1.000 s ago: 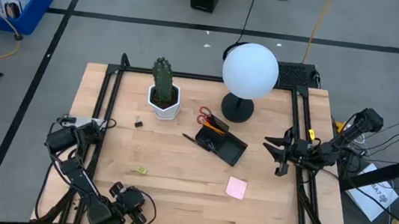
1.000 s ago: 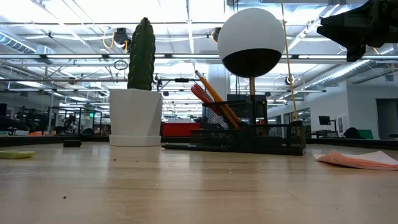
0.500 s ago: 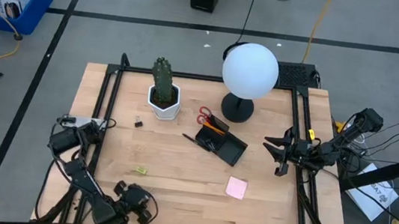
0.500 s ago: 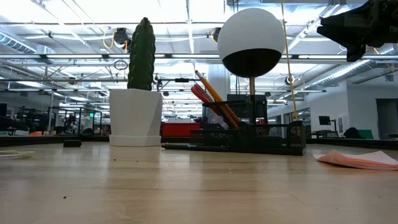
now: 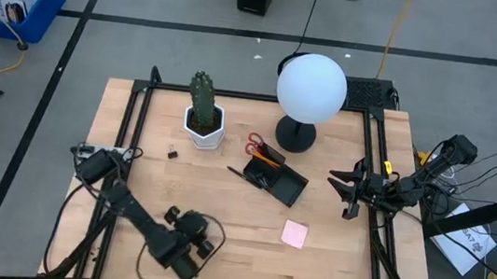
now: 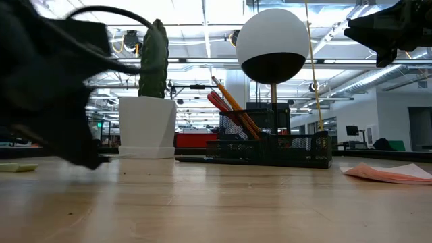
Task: Pick and place office supplies into organizer
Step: Put the black binder clip into the black desk organizer
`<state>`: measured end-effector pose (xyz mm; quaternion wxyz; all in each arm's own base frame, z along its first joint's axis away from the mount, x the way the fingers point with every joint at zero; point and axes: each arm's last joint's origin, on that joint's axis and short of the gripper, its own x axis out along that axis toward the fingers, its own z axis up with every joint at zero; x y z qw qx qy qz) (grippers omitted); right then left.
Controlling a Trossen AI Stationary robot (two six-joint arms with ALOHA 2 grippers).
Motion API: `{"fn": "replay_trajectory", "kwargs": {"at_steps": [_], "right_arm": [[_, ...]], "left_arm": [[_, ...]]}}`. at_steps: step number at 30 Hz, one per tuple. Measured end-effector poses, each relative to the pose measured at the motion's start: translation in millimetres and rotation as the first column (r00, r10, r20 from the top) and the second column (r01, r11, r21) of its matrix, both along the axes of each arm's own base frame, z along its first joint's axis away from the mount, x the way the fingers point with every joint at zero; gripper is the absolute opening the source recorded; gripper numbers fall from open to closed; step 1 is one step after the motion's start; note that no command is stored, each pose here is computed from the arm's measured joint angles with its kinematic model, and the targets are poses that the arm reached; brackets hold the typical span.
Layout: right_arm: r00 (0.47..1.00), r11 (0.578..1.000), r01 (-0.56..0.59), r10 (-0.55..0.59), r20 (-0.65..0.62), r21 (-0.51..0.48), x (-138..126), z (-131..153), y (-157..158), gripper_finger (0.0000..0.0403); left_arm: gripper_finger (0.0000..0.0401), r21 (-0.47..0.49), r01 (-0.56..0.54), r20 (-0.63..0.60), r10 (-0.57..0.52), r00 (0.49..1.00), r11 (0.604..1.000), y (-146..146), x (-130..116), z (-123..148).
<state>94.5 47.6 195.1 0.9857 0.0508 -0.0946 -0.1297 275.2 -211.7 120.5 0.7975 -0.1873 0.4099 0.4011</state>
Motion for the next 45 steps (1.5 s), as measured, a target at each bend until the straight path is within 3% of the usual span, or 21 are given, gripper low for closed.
{"fn": "replay_trajectory", "kwargs": {"at_steps": [7,13,19,26,34,41,45], "right_arm": [[1.0,1.0,0.0,0.0,0.0,0.0,0.0,0.0,0.0,0.01],[1.0,1.0,0.0,0.0,0.0,0.0,0.0,0.0,0.0,0.01],[1.0,1.0,0.0,0.0,0.0,0.0,0.0,0.0,0.0,0.01],[1.0,1.0,0.0,0.0,0.0,0.0,0.0,0.0,0.0,0.01],[1.0,1.0,0.0,0.0,0.0,0.0,0.0,0.0,0.0,0.01],[1.0,1.0,0.0,0.0,0.0,0.0,0.0,-0.1,0.0,0.01],[1.0,1.0,0.0,0.0,0.0,0.0,0.0,-0.1,0.0,0.01]], "left_arm": [[0.0147,0.096,-0.024,-0.003,0.025,1.0,0.995,34.2,24.1,2.7],[0.0167,0.117,0.008,-0.022,-0.005,1.0,0.993,62.0,46.4,5.7],[0.0152,0.127,0.055,0.023,-0.059,0.998,0.99,88.1,73.8,7.8],[0.0161,0.141,0.078,0.091,-0.092,0.992,0.987,115.7,91.7,27.8],[0.0155,0.036,0.189,0.173,-0.193,0.966,0.981,148.1,107.1,56.5],[0.0164,-0.081,0.237,0.216,-0.216,0.952,0.968,178.5,116.3,59.2],[0.0172,-0.07,0.222,0.211,-0.203,0.956,0.973,183.1,116.3,59.1]]}}
